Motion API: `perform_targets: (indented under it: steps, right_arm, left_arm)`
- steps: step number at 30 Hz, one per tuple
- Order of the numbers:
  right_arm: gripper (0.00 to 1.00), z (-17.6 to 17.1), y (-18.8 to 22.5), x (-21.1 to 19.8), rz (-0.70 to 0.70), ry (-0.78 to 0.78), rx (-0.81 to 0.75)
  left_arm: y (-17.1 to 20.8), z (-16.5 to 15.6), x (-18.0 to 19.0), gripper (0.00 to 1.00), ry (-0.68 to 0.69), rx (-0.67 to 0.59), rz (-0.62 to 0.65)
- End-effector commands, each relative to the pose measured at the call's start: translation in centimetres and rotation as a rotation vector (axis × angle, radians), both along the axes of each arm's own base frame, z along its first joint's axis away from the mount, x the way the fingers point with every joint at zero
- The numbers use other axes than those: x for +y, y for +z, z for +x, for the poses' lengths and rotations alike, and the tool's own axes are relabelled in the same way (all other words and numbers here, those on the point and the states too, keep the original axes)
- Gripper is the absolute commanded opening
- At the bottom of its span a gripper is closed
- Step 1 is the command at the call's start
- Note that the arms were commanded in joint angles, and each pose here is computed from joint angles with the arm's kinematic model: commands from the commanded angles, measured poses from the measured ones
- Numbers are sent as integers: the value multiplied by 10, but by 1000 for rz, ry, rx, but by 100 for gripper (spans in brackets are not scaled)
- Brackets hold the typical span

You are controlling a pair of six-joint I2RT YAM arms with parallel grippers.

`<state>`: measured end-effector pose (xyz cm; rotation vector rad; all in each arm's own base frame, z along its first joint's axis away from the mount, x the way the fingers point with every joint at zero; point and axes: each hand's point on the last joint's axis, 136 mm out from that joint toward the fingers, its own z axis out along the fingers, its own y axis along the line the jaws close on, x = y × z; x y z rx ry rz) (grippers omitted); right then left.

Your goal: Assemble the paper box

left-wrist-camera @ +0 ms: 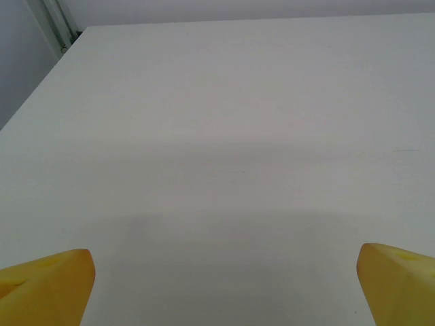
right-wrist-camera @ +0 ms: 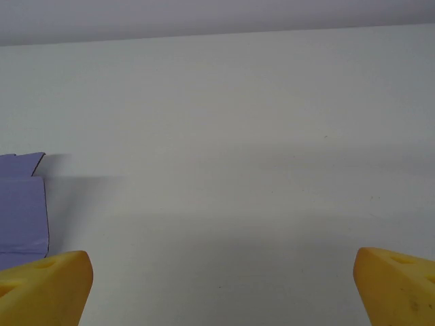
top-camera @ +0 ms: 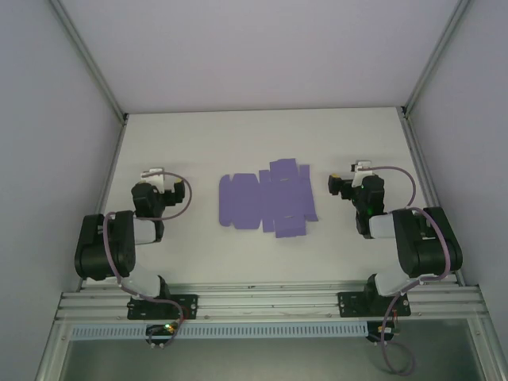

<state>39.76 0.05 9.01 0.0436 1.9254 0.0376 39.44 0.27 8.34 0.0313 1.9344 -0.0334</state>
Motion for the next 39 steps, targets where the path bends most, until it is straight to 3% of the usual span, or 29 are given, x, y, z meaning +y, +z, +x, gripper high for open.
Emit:
perform_targets:
  steps: [1, 19, 25, 28, 33, 39]
  right_arm:
    - [100, 5, 11, -2, -17, -6, -29]
    - [100, 5, 13, 0, -18, 6, -30]
    - [100, -5, 50, 0, -29, -3, -61]
    - [100, -10, 78, 3, -12, -31, -32]
    - [100, -21, 91, 30, 166, -26, 206]
    - [85, -41, 52, 131, 245, 228, 564]
  left_arm:
    - [11, 7, 0, 100, 4, -28, 9]
    - [15, 8, 6, 100, 43, -22, 12]
    - [52, -1, 9, 100, 59, -19, -1]
    - [74, -7, 4, 100, 72, 19, -72]
    - [82, -29, -26, 100, 77, 182, -240]
    - [56, -53, -93, 100, -52, 373, -360]
